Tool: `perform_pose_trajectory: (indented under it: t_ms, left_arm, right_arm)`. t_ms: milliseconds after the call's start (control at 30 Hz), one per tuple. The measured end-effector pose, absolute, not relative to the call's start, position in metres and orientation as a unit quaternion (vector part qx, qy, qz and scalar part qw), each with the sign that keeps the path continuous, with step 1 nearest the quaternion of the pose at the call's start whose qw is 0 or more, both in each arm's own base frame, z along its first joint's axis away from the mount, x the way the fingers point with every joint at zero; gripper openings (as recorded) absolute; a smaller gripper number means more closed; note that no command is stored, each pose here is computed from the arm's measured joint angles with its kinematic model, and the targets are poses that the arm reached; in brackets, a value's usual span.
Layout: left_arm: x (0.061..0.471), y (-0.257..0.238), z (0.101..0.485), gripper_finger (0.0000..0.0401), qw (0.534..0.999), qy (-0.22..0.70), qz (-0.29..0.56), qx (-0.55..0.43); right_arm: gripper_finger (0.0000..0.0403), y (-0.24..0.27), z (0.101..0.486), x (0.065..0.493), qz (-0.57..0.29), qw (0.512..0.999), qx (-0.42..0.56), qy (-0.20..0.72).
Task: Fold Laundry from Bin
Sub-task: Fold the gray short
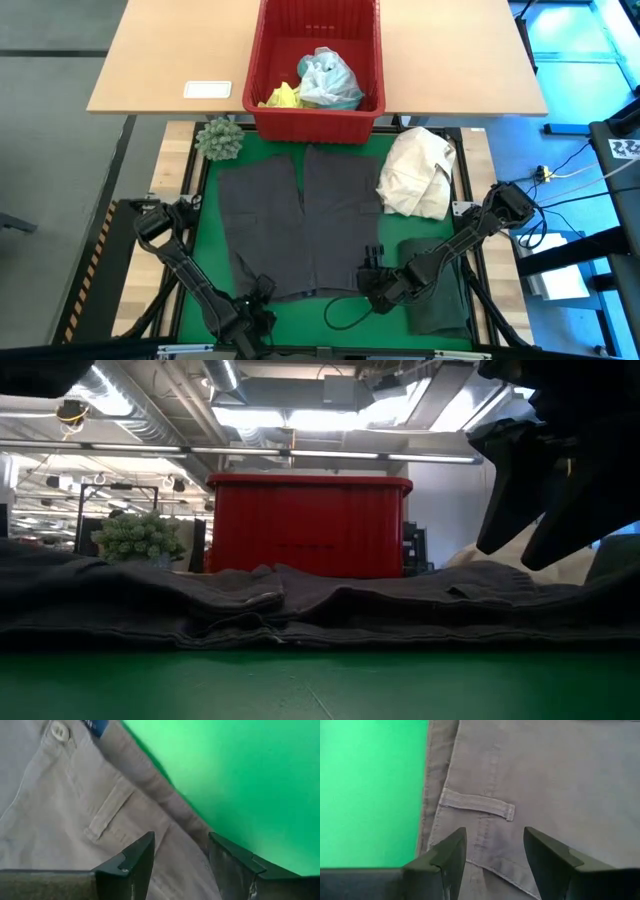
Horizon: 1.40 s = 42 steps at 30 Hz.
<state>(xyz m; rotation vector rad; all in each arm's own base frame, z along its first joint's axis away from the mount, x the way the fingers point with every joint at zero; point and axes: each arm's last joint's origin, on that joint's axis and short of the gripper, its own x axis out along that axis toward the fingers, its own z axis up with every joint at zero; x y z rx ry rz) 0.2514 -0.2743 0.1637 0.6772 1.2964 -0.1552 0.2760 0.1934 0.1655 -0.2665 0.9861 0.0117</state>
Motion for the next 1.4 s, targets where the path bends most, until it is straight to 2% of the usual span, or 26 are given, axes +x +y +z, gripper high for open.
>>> perform_pose_trajectory:
  t_ms: [633, 833, 1067, 1267, 1400]
  left_arm:
    - [0.248, -0.269, 0.161, 0.0167, 0.728, 0.605, -0.038, 0.320]
    - [0.247, -0.268, 0.161, 0.0118, 0.728, 0.611, -0.024, 0.311]
    - [0.247, -0.269, 0.161, 0.0012, 0.733, 0.615, -0.024, 0.290]
    - [0.247, -0.272, 0.165, 0.0001, 0.738, 0.613, -0.024, 0.282]
    - [0.248, -0.276, 0.174, 0.0001, 0.742, 0.608, -0.026, 0.281]
  right_arm:
    - [0.0198, 0.193, 0.166, 0.276, 0.005, 0.873, -0.128, 0.472]
    - [0.0198, 0.193, 0.166, 0.276, 0.004, 0.873, -0.128, 0.471]
    - [0.0198, 0.193, 0.166, 0.276, -0.001, 0.874, -0.131, 0.468]
    - [0.0198, 0.193, 0.167, 0.276, 0.006, 0.869, -0.148, 0.472]
    - [0.0198, 0.198, 0.182, 0.282, 0.011, 0.874, -0.148, 0.464]
